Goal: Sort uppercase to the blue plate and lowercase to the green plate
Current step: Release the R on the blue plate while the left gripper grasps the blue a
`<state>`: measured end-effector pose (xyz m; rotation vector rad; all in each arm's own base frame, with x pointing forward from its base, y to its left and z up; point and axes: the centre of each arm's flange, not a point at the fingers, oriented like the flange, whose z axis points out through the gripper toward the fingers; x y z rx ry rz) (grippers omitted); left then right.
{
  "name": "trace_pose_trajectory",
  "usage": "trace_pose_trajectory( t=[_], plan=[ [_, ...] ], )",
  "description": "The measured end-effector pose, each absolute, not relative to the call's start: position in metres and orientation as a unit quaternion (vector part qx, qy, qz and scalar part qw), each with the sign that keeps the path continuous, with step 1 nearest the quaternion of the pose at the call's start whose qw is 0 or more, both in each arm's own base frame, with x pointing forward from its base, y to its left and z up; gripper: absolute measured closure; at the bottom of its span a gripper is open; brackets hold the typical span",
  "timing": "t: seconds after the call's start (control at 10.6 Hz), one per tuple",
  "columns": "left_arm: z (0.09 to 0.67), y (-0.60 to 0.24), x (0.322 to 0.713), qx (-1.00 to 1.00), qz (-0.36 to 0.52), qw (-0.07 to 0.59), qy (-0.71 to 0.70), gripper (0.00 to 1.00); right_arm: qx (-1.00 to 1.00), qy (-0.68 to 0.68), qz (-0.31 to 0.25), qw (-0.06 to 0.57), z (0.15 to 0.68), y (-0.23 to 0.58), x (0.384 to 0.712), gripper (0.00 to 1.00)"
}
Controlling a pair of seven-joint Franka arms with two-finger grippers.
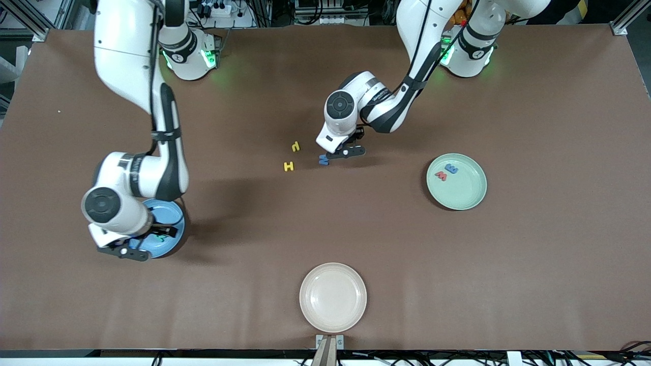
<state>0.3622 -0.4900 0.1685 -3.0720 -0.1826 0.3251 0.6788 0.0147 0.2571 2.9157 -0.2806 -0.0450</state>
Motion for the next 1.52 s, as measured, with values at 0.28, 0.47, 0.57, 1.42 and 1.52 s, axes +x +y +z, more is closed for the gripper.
trace_pose_trajectory(
  t=[0.28,0.47,0.57,1.42,1.52],
  plan=[
    [0.171,-0.493,0.363,-0.993,0.099,0.015,-0.058,0.58,0.992,-0.083,-0.022,0.093,0.256,-0.016,0.678,0.00],
    [0.171,-0.493,0.364,-0.994,0.095,0.010,-0.059,0.71,0.992,-0.079,-0.023,0.092,0.255,-0.010,0.678,0.00],
    [0.172,-0.493,0.364,-0.994,0.095,0.010,-0.059,0.73,0.992,-0.078,-0.023,0.092,0.255,-0.009,0.678,0.00],
    [0.197,-0.454,0.410,-0.993,0.098,0.012,-0.069,0.73,0.993,-0.074,-0.027,0.090,0.254,-0.002,0.678,0.00],
    [0.196,-0.446,0.418,-0.993,0.097,0.013,-0.065,0.73,0.993,-0.070,-0.032,0.088,0.254,0.006,0.677,0.00]
  ],
)
